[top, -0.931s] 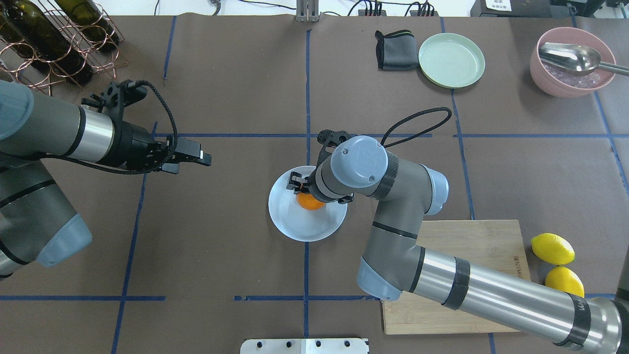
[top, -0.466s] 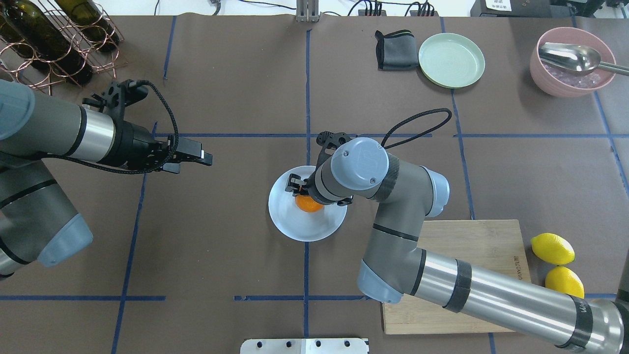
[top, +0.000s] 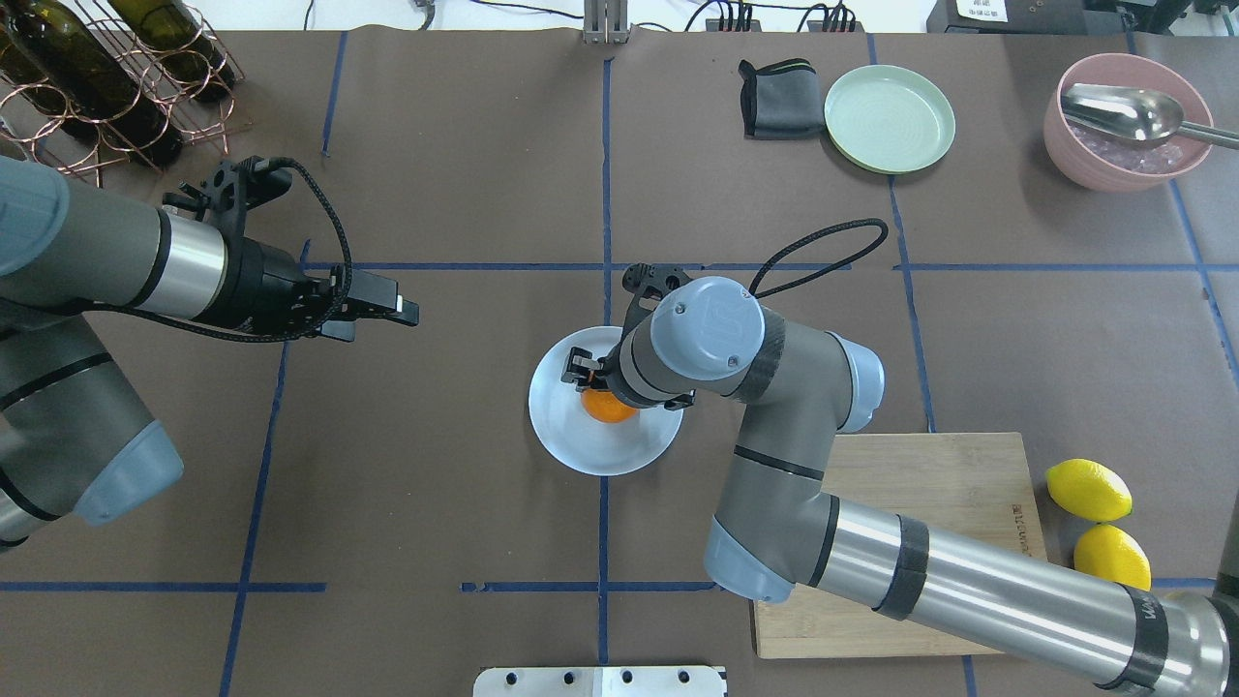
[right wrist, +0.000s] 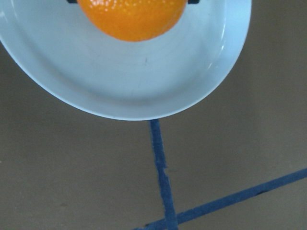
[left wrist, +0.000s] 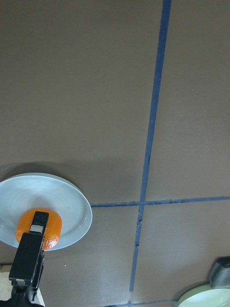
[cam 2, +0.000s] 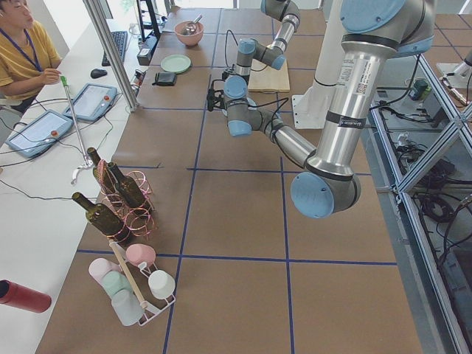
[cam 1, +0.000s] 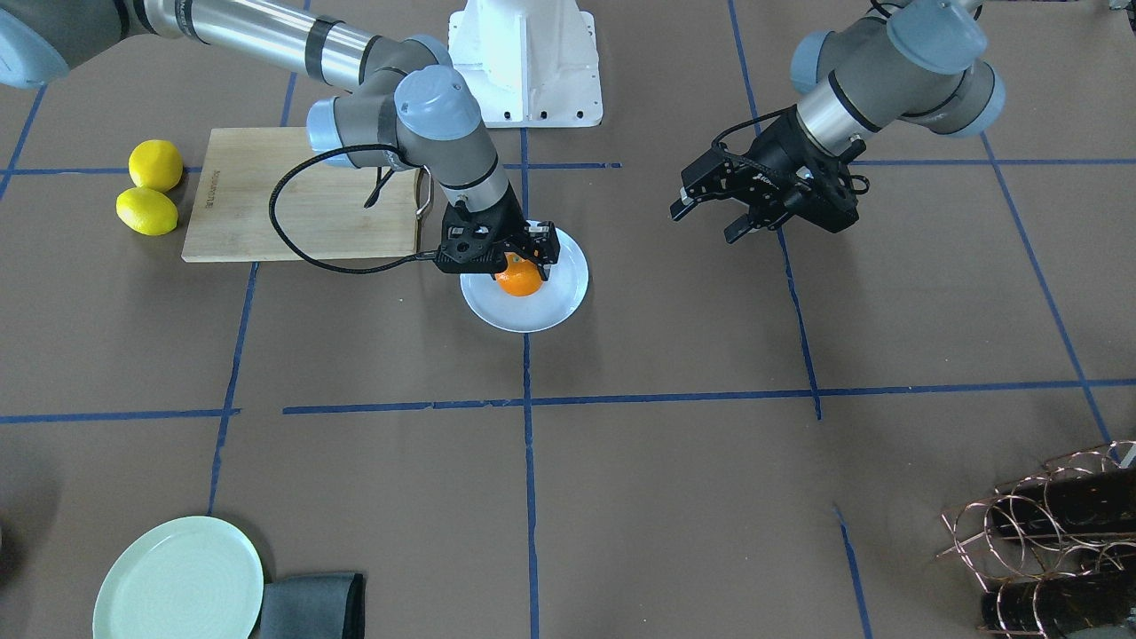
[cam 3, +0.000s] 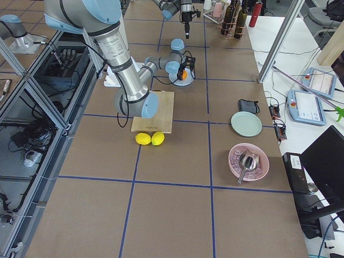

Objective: Pick orange to plate

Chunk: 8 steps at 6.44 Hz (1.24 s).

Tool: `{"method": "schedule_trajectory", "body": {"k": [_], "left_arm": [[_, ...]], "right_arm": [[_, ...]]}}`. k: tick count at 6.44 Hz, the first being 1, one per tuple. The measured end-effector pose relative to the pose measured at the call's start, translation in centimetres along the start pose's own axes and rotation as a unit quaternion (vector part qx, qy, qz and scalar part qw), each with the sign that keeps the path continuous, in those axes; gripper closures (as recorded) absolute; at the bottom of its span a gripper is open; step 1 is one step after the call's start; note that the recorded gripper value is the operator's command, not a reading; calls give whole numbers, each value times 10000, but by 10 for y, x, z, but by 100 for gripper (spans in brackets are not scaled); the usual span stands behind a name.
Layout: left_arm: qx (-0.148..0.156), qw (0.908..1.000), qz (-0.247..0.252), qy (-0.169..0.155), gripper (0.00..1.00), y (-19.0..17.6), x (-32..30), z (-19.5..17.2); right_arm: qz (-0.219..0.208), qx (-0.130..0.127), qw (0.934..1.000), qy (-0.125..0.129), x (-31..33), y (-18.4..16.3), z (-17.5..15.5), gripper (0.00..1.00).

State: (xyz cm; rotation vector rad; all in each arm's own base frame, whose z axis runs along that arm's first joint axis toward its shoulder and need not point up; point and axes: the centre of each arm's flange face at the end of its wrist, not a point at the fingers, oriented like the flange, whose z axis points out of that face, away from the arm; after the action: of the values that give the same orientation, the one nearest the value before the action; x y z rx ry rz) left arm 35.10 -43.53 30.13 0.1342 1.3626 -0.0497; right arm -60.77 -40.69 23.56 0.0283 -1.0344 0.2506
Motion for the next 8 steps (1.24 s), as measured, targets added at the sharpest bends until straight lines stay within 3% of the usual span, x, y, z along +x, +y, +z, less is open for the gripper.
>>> {"method": "schedule_trajectory", "body": {"k": [2, 4, 6, 7, 8], "left_arm": [[1, 10000, 1, 4, 0, 0, 0, 0], [4, 10000, 5, 11, 0, 0, 1, -1], [14, 10000, 6, 4, 0, 0, 1, -1], [26, 10000, 3, -32, 0, -1, -3, 0], [51, 9999, 73, -125, 0, -4, -13, 2]], "right_arm": [[3, 2, 10000, 11, 2, 0, 0, 0], [-31, 1, 9999, -161, 5, 3, -21, 0], [-71, -96, 9987, -503, 42, 12, -98, 0], [17, -239, 9984, -503, 75, 0, -134, 0], [89, -368, 9989, -286, 128, -27, -152, 0]]}}
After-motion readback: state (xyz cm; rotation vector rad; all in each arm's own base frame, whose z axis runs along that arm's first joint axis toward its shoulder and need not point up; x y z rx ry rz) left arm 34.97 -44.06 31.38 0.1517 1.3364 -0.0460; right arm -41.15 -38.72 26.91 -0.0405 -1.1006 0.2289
